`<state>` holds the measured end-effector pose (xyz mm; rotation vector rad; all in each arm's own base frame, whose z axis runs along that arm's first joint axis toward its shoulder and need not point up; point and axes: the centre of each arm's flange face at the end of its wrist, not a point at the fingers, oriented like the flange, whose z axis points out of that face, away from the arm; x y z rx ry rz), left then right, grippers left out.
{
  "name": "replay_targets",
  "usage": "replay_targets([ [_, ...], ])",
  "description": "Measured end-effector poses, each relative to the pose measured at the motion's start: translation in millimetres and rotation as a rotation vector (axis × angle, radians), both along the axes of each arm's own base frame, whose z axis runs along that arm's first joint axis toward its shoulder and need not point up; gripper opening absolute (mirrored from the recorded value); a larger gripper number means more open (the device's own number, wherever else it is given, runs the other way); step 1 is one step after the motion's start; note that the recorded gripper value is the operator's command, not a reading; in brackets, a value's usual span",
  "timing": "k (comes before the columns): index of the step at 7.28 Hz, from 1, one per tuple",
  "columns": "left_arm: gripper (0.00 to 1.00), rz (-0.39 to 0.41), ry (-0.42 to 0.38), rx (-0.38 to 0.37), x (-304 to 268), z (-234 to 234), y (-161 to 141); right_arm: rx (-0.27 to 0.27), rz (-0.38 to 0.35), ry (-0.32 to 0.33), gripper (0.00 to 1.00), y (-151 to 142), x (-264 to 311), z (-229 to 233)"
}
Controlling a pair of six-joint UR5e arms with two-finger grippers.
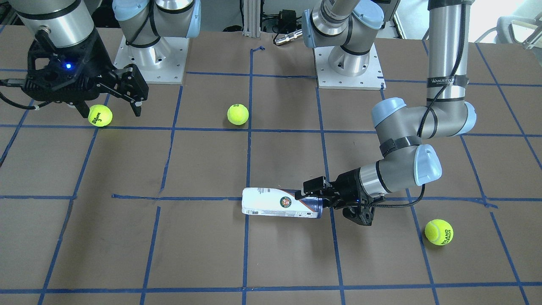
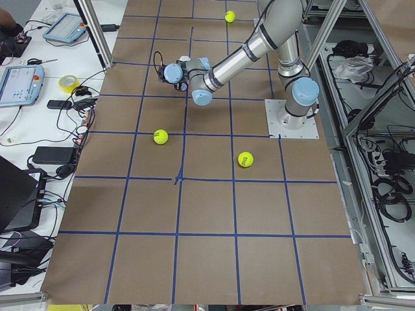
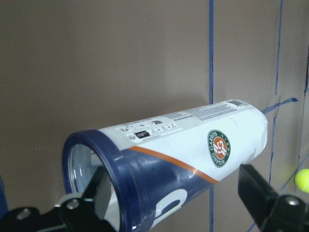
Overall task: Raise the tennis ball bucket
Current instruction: 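Lift the can with the left gripper and tilt it upright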
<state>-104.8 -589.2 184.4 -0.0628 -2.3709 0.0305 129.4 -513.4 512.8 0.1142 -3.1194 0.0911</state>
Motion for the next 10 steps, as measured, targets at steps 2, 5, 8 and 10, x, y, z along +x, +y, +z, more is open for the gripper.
replay_targets([
  [2,0.00,0.028,-0.004,0.011,0,5,-4,0.003,0.000,-0.002,1.00,-1,0,-3],
  [5,0.00,0.149,-0.094,0.049,-23,62,-34,0.009,-0.001,0.001,1.00,-1,0,-7],
  [8,0.00,0.213,-0.269,0.012,-57,156,-59,0.007,-0.001,0.003,1.00,-1,-1,-7],
  [10,0.00,0.243,-0.379,-0.027,-62,217,-69,0.004,-0.003,0.006,1.00,-2,-2,-7],
])
